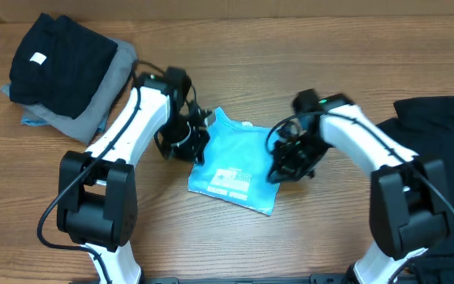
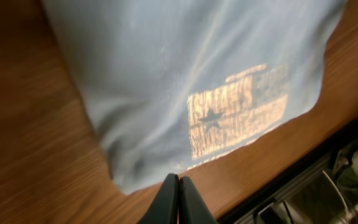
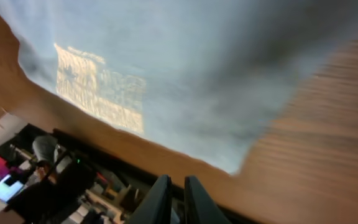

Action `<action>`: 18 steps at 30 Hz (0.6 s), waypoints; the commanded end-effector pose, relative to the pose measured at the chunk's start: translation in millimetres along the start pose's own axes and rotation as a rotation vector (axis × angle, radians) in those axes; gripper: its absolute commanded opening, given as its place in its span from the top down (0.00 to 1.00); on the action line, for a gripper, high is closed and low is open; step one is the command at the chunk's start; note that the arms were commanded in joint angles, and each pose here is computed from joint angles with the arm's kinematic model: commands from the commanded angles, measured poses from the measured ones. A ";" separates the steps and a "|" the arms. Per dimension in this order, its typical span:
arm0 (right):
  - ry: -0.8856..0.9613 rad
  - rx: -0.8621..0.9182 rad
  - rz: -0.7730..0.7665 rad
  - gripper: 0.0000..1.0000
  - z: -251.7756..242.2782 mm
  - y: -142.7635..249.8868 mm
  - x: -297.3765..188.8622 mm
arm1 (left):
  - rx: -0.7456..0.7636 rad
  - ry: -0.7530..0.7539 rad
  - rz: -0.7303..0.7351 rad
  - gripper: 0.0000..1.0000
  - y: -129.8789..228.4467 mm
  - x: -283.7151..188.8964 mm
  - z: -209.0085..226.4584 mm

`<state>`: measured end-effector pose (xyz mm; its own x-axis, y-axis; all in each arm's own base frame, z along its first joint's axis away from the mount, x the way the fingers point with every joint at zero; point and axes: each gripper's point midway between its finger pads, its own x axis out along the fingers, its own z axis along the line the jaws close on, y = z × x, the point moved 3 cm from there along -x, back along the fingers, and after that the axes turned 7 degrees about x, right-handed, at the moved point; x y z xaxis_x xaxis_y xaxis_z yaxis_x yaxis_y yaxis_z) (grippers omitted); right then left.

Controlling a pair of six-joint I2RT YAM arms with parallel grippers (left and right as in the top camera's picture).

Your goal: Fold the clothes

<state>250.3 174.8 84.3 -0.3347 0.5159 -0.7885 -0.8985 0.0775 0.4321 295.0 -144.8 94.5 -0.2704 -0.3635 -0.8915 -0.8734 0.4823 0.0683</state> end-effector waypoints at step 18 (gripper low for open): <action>0.225 0.219 -0.130 0.89 -56.2 -14.4 20.0 | -0.134 -0.039 -0.077 0.77 8.3 -7.1 56.0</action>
<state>221.2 141.9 28.2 -0.3450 0.3035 -0.8882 -0.8319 0.3394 0.4391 283.4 -108.9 54.7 -0.2771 -0.3676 -0.8877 -0.9163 0.3791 0.1291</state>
